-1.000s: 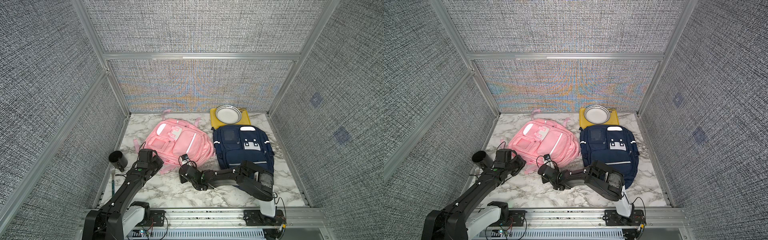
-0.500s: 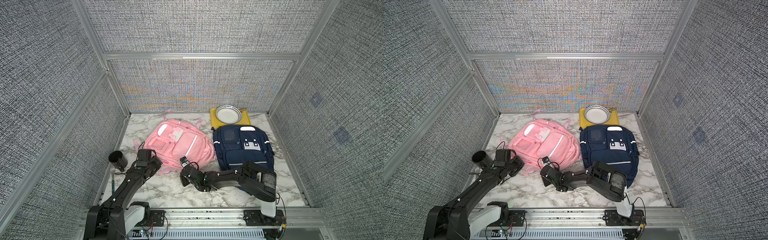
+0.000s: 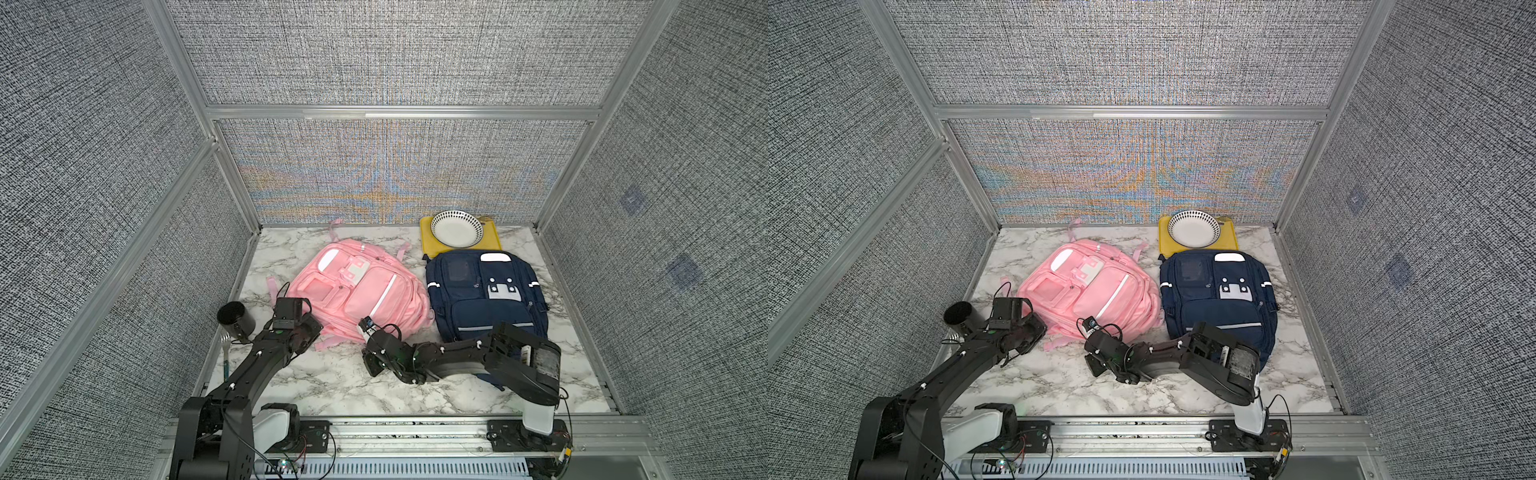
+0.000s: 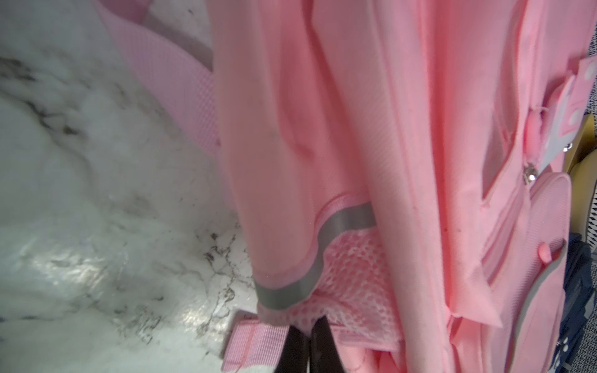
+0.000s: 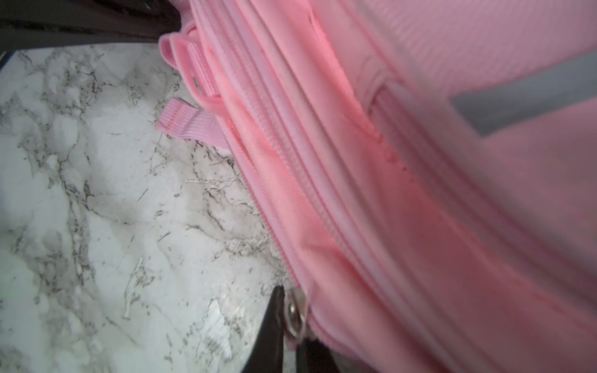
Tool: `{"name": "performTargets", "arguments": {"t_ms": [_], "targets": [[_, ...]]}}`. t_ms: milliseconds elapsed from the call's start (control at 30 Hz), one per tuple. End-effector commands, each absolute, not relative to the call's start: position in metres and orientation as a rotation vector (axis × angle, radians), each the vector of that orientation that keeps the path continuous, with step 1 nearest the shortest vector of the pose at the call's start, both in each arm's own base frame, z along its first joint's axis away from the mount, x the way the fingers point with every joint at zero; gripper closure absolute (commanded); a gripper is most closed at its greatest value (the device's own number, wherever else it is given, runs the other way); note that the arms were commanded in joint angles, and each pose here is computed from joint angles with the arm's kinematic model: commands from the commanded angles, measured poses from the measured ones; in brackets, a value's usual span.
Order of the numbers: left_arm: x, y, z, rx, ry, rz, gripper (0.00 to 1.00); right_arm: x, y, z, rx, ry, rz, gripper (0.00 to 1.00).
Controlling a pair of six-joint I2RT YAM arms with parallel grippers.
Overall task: Zip up the backpack
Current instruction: Zip the zipper on the backpack.
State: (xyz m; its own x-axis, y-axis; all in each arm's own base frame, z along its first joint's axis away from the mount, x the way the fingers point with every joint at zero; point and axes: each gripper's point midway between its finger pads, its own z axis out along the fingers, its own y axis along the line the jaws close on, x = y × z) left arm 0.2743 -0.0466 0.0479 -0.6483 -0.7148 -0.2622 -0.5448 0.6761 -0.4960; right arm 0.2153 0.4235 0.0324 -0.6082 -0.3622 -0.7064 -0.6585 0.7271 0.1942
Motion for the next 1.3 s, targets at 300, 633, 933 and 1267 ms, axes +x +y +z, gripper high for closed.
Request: {"name": "performTargets", "arguments": {"t_ms": [300, 633, 933, 1267], "targets": [[0.282, -0.005, 0.052, -1.038, 2.382, -0.314, 1.00, 0.213, 0.392, 0.029, -0.806, 2.308, 0.511, 1.00], [0.286, 0.012, 0.045, -1.055, 2.403, -0.242, 1.00, 0.211, 0.379, 0.033, -0.873, 2.291, 0.534, 1.00], [0.297, 0.021, 0.045, -1.049, 2.409, -0.193, 1.00, 0.202, 0.380, 0.031, -0.980, 2.279, 0.581, 1.00], [0.322, 0.048, 0.058, -1.059, 2.380, -0.116, 1.00, 0.196, 0.389, 0.038, -0.953, 2.268, 0.671, 1.00]]}}
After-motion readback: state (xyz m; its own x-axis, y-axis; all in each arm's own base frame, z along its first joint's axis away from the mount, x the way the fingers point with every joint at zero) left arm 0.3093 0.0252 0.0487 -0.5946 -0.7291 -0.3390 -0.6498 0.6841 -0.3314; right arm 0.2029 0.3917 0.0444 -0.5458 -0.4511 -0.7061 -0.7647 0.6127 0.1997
